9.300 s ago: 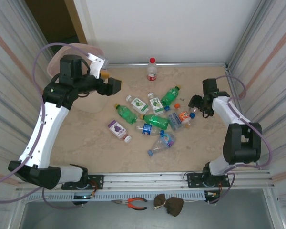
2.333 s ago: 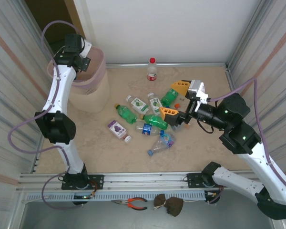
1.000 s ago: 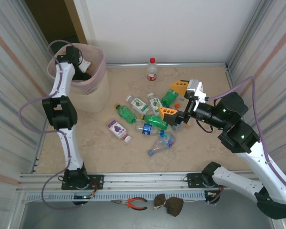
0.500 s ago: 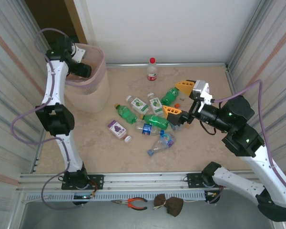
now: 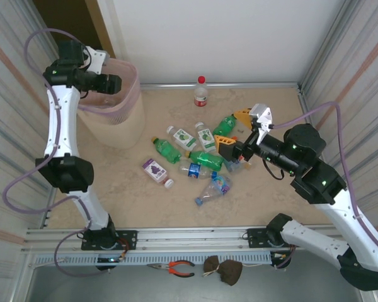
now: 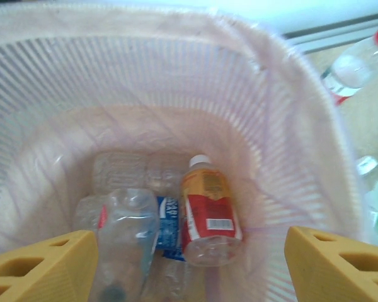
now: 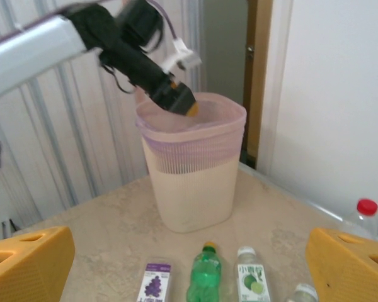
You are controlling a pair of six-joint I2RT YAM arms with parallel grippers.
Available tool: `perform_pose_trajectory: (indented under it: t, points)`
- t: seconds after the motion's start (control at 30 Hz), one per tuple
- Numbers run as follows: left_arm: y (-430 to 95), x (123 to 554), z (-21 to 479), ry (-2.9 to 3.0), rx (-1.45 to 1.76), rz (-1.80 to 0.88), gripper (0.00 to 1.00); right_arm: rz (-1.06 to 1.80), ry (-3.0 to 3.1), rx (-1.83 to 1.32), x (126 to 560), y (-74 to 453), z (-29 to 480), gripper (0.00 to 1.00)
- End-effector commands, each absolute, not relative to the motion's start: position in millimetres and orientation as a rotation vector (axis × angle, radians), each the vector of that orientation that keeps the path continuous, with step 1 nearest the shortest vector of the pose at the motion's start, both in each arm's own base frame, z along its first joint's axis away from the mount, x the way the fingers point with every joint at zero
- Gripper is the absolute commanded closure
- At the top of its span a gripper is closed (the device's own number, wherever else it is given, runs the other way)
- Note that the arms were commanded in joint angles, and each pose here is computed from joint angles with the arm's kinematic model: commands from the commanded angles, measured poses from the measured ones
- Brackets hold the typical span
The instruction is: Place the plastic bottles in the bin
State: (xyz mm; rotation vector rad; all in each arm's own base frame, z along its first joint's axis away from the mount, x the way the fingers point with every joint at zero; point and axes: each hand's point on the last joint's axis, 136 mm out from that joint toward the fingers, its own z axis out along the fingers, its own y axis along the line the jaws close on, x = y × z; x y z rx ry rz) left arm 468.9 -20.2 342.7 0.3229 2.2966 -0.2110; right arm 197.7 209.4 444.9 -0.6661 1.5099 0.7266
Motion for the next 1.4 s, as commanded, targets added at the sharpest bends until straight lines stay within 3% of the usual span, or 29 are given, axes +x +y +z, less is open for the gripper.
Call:
perform_pose_trajectory:
  t: [0.0,0.63,1.37]
  points:
    - [-41.0,453.8,375.7,2.19,0.315,-0.374,0.22,0.697,1.59,-0.596,207.7,201.4,434.9,0.07]
    - [-113.2,368.7,435.2,1.868,0.4,-0.811,0.22,0.521,2.098,-0.204,260.7,138.1,308.7,0.09]
    - [-198.0,322.5,389.3,1.941,0.576,-0.895,0.21,0.415,2.611,-0.045,304.8,76.3,136.4,0.17]
